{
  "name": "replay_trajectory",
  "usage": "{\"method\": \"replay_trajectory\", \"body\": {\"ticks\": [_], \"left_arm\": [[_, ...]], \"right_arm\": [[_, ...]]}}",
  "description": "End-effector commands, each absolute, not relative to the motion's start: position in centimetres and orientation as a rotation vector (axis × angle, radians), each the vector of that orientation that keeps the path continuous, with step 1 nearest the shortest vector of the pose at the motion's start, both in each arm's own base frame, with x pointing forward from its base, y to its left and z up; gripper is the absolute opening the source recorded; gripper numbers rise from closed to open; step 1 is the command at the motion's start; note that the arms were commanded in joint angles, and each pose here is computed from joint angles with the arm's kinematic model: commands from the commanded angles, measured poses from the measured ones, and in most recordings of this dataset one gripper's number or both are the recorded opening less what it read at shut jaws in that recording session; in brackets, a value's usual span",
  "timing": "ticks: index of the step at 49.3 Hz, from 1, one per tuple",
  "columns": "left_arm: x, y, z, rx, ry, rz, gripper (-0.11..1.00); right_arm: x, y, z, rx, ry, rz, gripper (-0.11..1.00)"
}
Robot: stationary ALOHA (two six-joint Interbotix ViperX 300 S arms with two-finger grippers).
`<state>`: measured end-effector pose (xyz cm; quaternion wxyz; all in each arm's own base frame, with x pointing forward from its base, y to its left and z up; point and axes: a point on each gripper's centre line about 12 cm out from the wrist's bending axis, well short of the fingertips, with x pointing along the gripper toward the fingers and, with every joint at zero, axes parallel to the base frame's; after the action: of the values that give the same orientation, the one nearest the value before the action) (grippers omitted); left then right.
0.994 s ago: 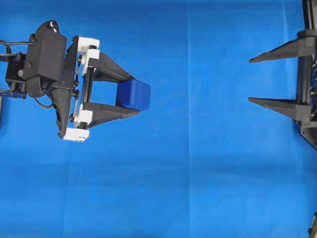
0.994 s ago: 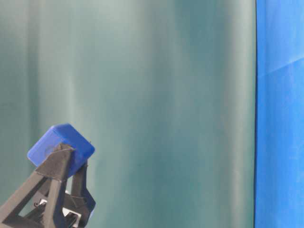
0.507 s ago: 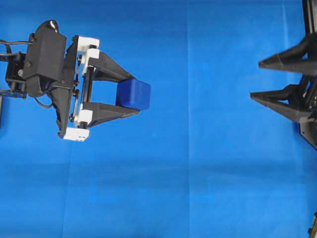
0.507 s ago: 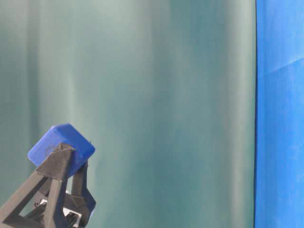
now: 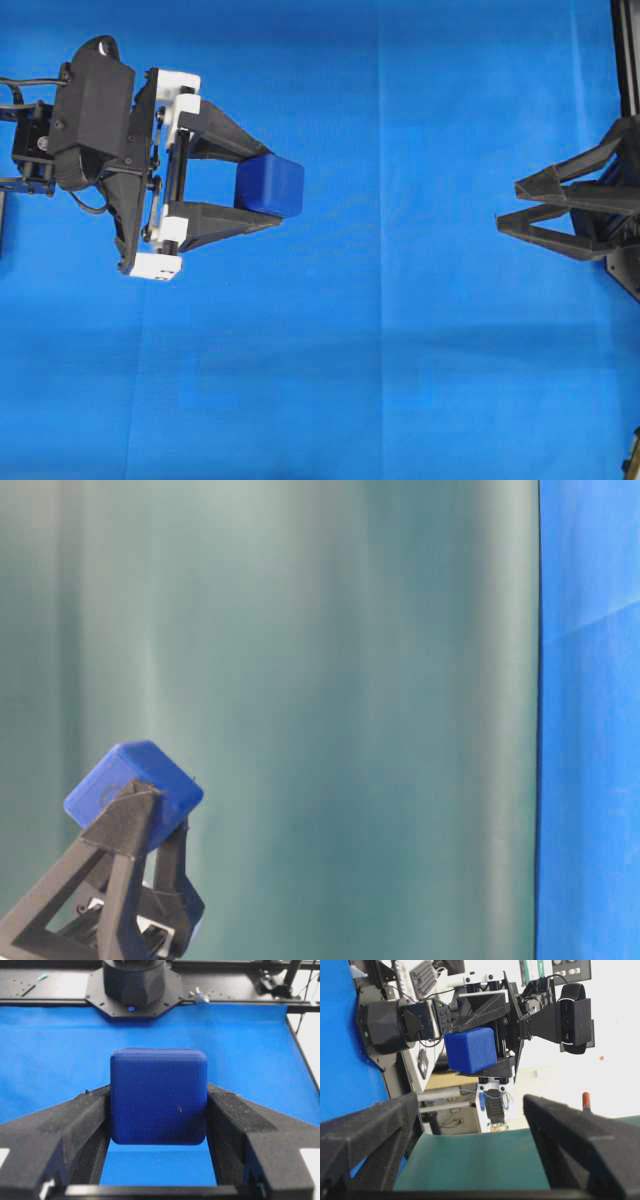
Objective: Handover the blue block to the right arm after grasping it with the left arm, then place it in the designated position.
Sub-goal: 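Move the right gripper toward the cube held by the left gripper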
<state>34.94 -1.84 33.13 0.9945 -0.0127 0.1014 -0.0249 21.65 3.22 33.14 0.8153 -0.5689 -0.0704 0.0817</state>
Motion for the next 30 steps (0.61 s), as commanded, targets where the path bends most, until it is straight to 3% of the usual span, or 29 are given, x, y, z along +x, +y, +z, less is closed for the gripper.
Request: {"method": "replay_trajectory", "body": {"ticks": [1, 30], "left_arm": [[34.62, -1.66, 34.42, -0.028, 0.162, -0.046, 0.49], [34.62, -1.66, 34.42, -0.035, 0.162, -0.045, 0.49]], "right_arm": [[21.79, 3.29, 33.96, -1.214, -0.169, 0.166, 0.95], [22.06, 3.02, 33.61, -1.221, -0.129, 0.162, 0.95]]}}
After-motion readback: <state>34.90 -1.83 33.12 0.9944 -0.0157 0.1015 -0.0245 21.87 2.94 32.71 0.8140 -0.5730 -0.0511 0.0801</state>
